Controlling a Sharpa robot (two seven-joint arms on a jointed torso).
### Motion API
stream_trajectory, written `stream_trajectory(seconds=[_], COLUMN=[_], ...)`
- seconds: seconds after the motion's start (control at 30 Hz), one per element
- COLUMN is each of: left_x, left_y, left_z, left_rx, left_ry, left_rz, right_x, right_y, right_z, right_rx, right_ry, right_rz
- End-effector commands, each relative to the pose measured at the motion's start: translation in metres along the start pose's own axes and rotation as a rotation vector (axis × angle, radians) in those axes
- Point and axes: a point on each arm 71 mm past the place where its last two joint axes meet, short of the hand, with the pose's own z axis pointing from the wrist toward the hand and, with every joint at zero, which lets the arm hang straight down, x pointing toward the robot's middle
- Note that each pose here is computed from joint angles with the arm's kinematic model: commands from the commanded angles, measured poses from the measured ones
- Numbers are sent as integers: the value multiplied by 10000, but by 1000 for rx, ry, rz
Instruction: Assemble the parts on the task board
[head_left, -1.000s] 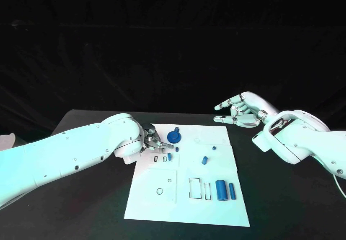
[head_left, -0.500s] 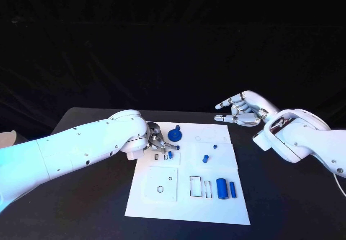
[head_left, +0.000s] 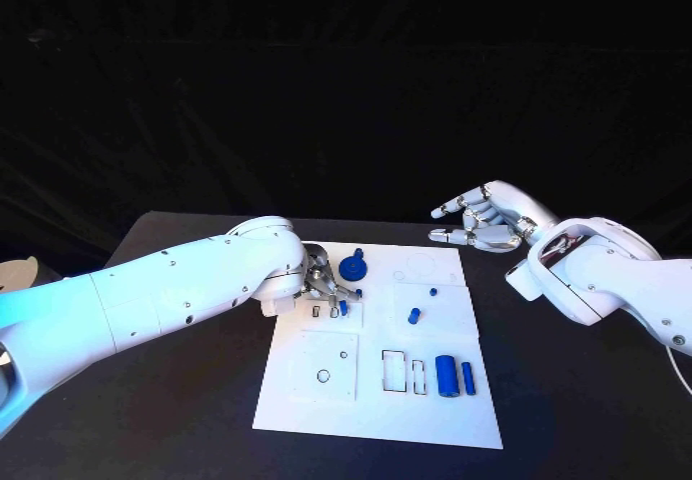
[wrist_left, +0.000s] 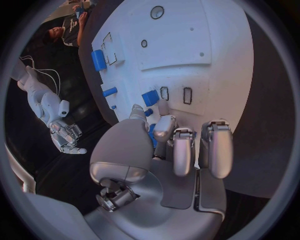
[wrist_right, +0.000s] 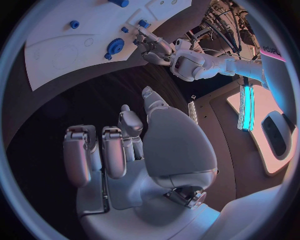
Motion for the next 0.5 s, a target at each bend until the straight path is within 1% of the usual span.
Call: stream_trajectory(seconds=[0.03, 0.5], left_x=[15, 49], left_y=[-17, -54], left_z=[1, 2], left_rx=[0, 4], left_ry=[22, 53], left_rz=[27, 54], right_x=[22, 36], right_y=[1, -3], right_z=[3, 11], right_rx=[-1, 2], right_ry=[17, 24], right_rz=[-6, -5])
